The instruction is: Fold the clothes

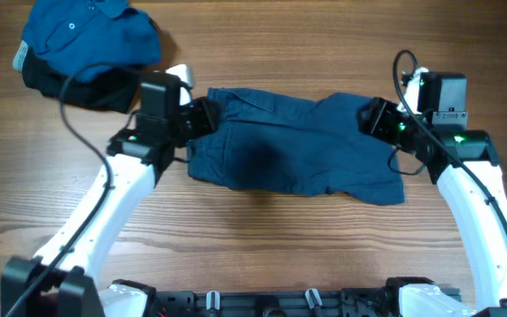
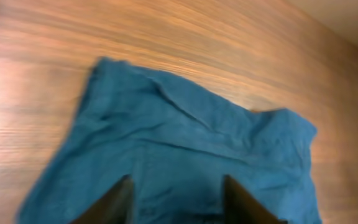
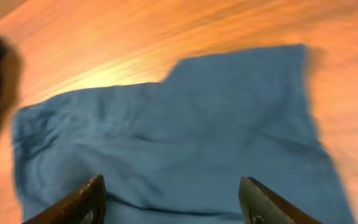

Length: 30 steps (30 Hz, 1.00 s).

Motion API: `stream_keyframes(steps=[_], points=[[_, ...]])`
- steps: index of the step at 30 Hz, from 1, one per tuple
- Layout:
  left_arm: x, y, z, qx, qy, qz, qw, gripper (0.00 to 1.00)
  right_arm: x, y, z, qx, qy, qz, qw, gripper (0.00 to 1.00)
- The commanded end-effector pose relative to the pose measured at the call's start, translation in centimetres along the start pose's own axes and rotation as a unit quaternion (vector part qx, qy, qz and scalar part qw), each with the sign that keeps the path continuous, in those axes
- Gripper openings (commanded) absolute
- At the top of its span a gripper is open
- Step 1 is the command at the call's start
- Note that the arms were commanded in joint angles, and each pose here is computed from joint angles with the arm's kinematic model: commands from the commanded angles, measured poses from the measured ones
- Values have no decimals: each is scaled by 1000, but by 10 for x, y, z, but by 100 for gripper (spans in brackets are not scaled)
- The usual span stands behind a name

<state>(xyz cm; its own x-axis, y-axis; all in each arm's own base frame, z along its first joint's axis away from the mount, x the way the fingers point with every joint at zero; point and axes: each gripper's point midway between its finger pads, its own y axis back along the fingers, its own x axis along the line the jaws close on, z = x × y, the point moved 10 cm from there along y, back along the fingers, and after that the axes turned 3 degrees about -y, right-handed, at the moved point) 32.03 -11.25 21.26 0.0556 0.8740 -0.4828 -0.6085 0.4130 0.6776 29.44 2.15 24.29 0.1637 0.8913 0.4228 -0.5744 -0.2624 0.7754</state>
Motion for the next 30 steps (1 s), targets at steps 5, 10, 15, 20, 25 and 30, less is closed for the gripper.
stream_keyframes(steps=[5, 10, 15, 20, 25, 30], points=[[-18, -68, -33, 68, -29, -42, 996, 63, -4, -79, -9, 111, 29, 80, 990, 34], [0, -106, -53, 105, 10, -22, 994, 40, -18, -122, -22, 167, 5, 92, 982, 22], [19, -130, -72, 138, 20, 4, 990, 24, -36, -145, -34, 191, -1, 34, 981, 21], [40, -137, -79, 149, 34, 50, 987, 21, -61, -147, -35, 168, -3, -124, 978, 26], [63, -131, -75, 144, 47, 114, 982, 20, -74, -144, -32, 156, -1, -183, 971, 30], [88, -123, -70, 143, 69, 169, 973, 20, -86, -144, -30, 154, -14, -197, 968, 30]])
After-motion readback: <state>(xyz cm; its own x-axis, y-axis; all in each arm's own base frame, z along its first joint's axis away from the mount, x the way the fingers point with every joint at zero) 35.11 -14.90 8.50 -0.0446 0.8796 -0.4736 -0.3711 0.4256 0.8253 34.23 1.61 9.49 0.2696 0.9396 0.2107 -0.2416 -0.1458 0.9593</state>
